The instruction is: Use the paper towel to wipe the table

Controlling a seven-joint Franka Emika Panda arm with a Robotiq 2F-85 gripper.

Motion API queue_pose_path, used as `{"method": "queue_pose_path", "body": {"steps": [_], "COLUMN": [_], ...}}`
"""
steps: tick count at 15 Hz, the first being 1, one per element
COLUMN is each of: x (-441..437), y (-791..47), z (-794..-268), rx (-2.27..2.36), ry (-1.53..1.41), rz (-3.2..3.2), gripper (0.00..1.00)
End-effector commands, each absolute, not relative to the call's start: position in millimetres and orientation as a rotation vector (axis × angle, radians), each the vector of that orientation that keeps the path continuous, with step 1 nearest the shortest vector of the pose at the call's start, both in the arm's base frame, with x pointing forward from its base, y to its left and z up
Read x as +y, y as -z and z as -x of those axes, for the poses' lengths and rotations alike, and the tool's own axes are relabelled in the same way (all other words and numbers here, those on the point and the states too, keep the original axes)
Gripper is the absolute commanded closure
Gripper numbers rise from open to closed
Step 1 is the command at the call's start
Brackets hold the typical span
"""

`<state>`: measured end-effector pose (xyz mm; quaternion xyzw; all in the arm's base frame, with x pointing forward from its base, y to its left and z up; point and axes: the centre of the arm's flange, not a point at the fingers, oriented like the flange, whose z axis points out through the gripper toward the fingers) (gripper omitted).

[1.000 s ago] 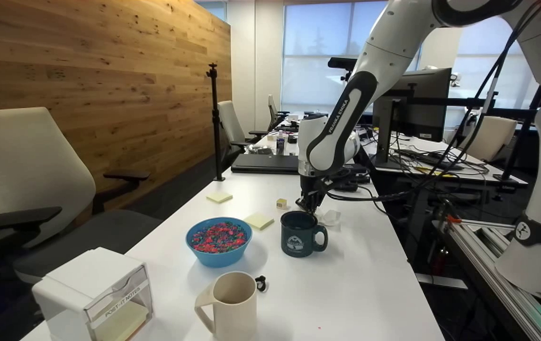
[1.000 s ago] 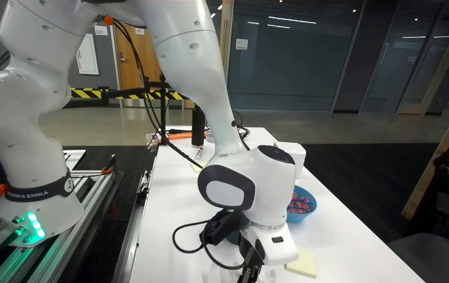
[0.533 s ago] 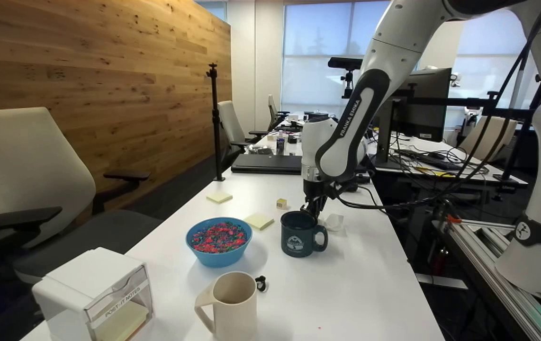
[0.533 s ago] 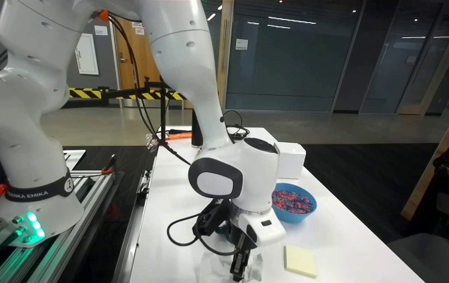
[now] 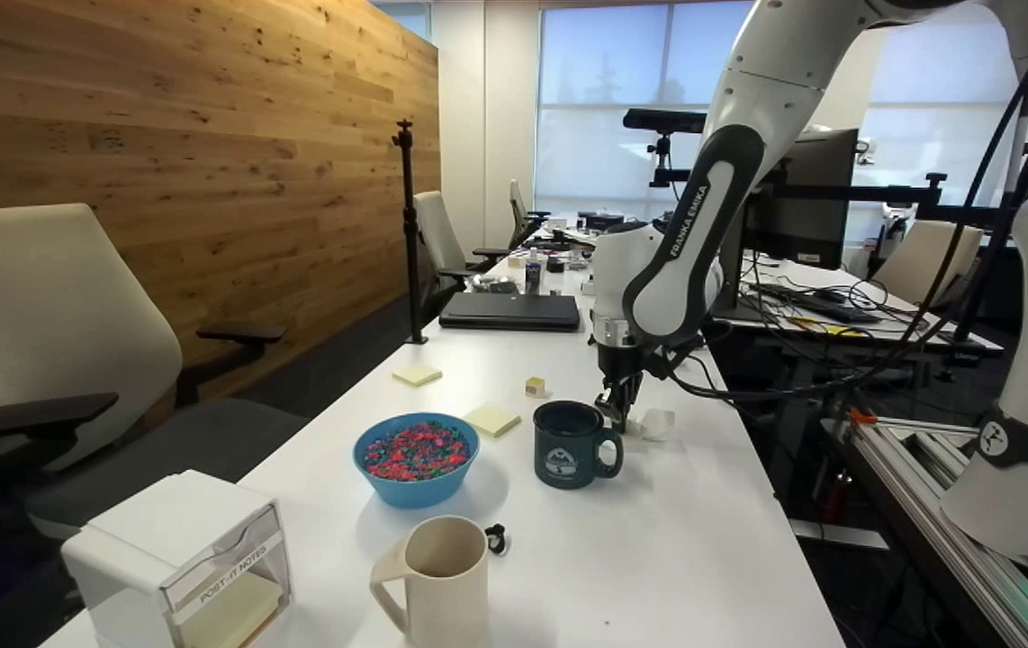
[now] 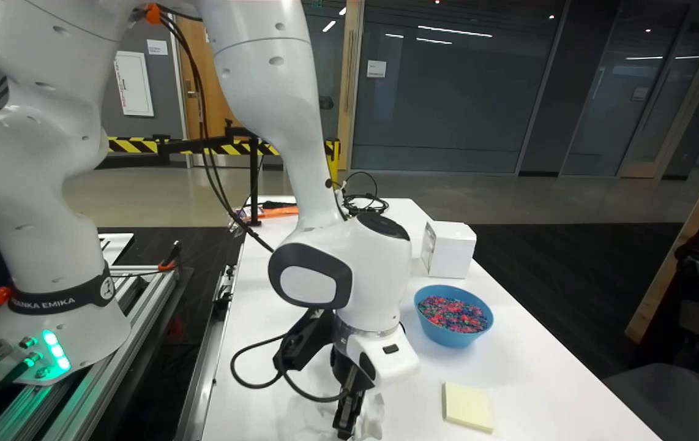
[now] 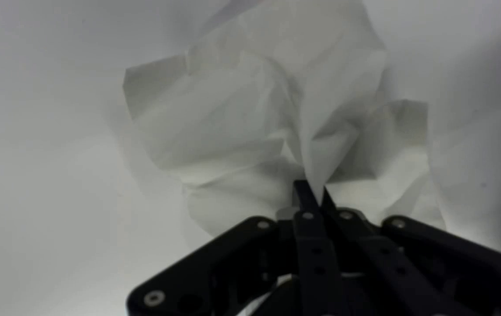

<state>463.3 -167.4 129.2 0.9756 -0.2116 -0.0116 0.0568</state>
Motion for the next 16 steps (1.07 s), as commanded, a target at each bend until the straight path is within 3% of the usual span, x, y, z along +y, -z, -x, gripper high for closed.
{"method": "queue_pose_path", "body": {"steps": [1, 8, 16], "x": [-191, -255, -266], "y": [-133, -131, -132], "z": [-444, -439, -486], "rx": [-0.669, -0.887, -0.935], "ry": [0.06, 0.062, -0.024], "rz": [-2.948, -2.88, -2.871], "gripper": [1.0, 1.0, 1.0]}}
